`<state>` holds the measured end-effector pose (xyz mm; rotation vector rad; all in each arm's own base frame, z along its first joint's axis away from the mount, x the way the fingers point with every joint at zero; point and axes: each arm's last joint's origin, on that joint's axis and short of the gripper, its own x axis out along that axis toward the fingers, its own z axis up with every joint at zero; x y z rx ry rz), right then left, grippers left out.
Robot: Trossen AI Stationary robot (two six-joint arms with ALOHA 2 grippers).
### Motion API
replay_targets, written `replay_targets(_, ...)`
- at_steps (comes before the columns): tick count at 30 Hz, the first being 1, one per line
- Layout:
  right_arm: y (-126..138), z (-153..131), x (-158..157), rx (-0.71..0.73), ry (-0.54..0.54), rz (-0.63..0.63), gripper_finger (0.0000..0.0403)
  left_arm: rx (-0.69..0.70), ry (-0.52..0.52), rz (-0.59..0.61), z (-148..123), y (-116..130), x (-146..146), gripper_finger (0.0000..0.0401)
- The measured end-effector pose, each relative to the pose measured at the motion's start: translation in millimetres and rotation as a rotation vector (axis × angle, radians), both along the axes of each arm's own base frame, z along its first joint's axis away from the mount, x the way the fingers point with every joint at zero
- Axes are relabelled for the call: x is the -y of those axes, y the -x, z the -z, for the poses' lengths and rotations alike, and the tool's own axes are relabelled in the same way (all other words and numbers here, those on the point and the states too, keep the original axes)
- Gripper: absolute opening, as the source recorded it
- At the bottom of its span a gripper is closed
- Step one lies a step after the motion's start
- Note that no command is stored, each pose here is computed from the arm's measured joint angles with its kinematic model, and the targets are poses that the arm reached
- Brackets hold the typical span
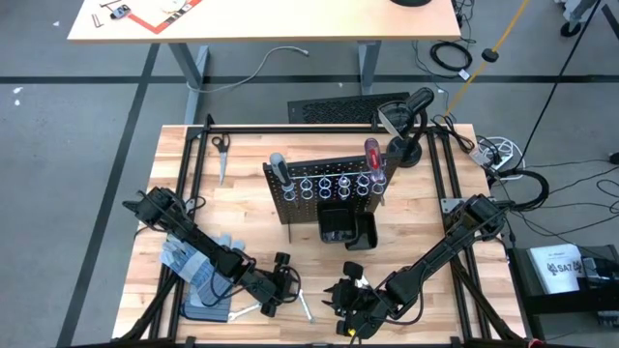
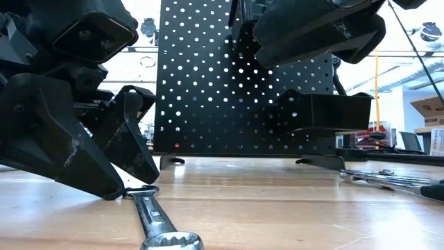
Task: Hang tools onto peg board
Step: Hang the silver wrench on the black peg board
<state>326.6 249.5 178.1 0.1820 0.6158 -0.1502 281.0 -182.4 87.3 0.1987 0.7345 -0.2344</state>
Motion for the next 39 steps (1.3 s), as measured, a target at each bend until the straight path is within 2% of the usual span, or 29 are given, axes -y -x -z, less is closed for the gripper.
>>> replay_targets(23, 0.0, 0.0, 0.0, 0.000, 0.000, 0.000, 0.0118, -0.001, 0.001, 0.000, 0.1, 0.2, 0.1, 0.0183)
replay_targets(30, 0.0, -0.1, 0.0, 0.000, -0.001, 0.000, 0.0118, -0.018, 0.053, -0.062, 0.6, -1.8, -3.8, 0.0183)
replay_targets(39, -0.1, -0.1, 0.0, 0.001, -0.001, 0.000, 0.0118, -0.013, 0.045, -0.075, 0.6, -2.4, -5.2, 0.0183)
